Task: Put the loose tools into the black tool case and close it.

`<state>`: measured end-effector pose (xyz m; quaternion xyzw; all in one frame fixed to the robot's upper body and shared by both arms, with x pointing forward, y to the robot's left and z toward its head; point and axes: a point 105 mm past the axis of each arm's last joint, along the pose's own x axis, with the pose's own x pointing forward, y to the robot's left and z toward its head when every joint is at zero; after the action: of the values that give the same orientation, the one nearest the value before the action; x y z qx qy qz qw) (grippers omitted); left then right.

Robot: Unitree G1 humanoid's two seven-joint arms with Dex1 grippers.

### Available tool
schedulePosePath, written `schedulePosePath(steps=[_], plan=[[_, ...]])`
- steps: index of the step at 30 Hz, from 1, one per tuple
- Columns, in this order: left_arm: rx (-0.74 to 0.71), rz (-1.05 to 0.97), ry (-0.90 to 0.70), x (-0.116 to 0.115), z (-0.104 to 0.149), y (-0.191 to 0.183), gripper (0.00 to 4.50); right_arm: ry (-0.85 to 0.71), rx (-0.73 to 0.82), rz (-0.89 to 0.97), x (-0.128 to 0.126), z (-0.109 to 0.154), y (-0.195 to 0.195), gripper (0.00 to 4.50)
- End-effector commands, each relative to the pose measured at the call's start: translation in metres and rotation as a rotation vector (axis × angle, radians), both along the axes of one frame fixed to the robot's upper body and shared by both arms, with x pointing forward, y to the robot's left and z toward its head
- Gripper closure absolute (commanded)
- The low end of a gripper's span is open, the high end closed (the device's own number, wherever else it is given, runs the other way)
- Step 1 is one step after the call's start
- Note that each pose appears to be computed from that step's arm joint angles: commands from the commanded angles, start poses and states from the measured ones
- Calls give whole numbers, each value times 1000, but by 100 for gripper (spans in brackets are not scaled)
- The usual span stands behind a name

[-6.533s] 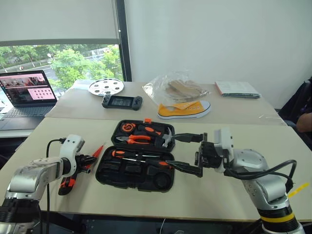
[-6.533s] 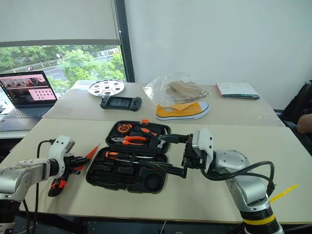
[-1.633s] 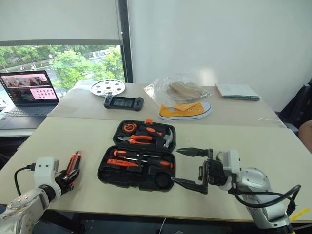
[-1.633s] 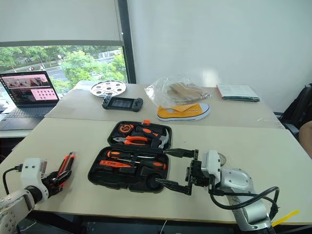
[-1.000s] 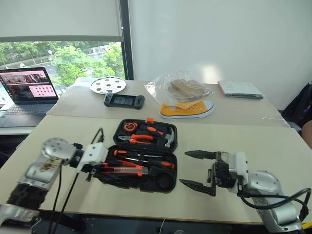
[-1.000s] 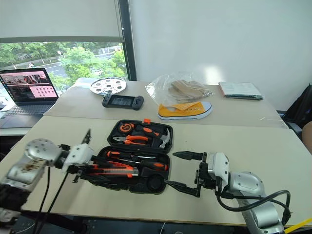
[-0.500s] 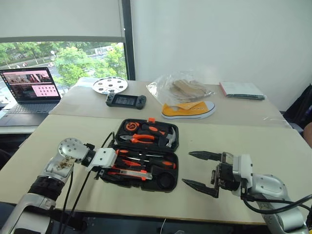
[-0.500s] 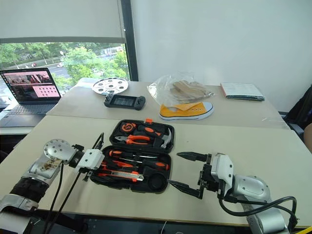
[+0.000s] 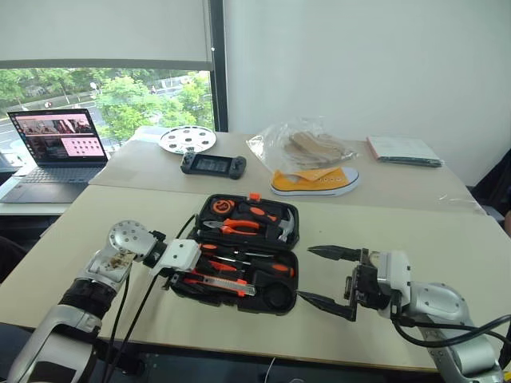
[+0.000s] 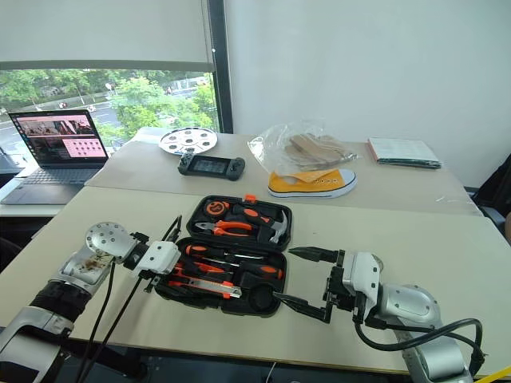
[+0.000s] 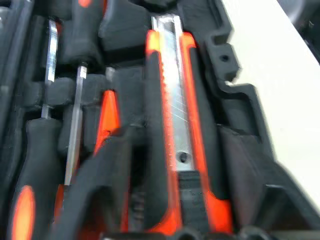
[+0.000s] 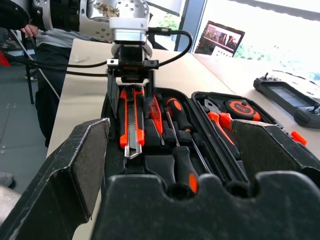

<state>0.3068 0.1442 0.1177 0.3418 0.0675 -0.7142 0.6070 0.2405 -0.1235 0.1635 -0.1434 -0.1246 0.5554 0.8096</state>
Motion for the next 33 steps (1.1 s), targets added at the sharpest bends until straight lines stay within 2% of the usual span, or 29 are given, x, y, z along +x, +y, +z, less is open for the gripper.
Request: schedulePosePath(steps=[1,4,7,10,14,18,22,26,33], plan=[[-116,-2,-47,4,26,-6,54,-50,6,21,-2,7,3,0],[-234,45,-35,7,53,-7,54,-47,4,23,-1,6,2,0],[-267,65,-23,6,61,-3,54,-46,4,23,-1,5,2,0],[-243,87,3,1,54,6,128,-46,5,18,0,5,1,0],[-181,85,23,-8,34,11,273,-46,8,11,1,4,1,0],[-178,113,21,-7,20,8,430,-45,12,8,1,4,2,0],[-148,131,27,-7,4,7,441,-42,14,9,1,4,2,0],[-146,152,18,-3,1,6,441,-41,15,11,1,4,3,0],[-62,134,49,-11,-19,12,441,-33,14,9,1,3,2,0]])
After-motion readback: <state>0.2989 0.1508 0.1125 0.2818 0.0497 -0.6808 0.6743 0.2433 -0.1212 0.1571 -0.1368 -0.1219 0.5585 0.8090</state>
